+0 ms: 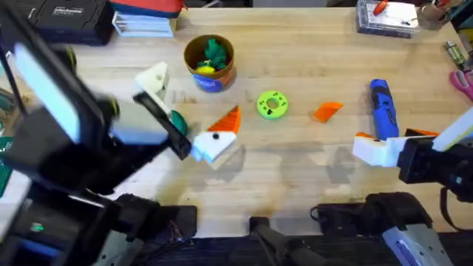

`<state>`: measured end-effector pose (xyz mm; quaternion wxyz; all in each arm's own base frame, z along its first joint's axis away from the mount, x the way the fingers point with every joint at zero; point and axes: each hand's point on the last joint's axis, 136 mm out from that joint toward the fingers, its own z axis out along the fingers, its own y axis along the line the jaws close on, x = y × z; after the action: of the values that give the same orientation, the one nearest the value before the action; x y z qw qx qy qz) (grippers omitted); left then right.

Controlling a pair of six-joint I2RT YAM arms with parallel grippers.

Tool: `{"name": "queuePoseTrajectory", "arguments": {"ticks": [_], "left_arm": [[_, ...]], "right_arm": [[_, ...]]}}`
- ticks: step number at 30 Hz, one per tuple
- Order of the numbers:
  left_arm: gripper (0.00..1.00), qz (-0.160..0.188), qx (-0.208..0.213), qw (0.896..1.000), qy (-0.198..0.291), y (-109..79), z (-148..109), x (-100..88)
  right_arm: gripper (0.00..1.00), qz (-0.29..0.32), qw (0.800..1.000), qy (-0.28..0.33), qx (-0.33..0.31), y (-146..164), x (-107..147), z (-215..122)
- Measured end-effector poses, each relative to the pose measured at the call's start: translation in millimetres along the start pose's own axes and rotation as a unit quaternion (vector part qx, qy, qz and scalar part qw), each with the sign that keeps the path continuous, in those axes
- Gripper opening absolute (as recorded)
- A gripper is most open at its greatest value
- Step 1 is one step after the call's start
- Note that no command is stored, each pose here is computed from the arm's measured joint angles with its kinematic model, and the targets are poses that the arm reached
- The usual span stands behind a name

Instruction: Pick up the gripper from the table and insert it into the empty holder that is missing its gripper. Then pick up a screw, insert it into the mounting hole, and use the screwdriver to tighten it. Finally, clean up the table by picking up the vegetable and placing it into the bucket.

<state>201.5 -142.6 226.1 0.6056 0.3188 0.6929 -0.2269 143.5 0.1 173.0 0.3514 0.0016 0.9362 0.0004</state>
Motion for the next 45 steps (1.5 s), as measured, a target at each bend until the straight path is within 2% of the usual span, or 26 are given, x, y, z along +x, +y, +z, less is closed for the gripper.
{"name": "queuePoseTrajectory", "arguments": {"ticks": [6,10,15,40,45], "left_arm": [[0.985,0.029,0.002,0.997,-0.066,-11.2,1,26.1],[0.985,0.038,0.012,0.995,-0.087,-19.3,2,41.3],[0.985,0.025,0.032,0.997,-0.062,-28.7,6,60.5],[0.985,0.016,0.04,0.997,-0.062,-31.8,6,60.3],[0.986,0.014,0.064,0.996,-0.064,-40.0,5,59.4]], "right_arm": [[0.994,0.0,1.0,0.0,0.0,0,0,0],[0.994,0.0,1.0,0.0,0.0,0,0,0],[0.994,0.0,1.0,0.0,0.0,0,0,0],[0.994,0.0,1.0,0.0,0.0,0,0,0],[0.994,0.0,1.0,0.0,0.0,0,0,0]]}}
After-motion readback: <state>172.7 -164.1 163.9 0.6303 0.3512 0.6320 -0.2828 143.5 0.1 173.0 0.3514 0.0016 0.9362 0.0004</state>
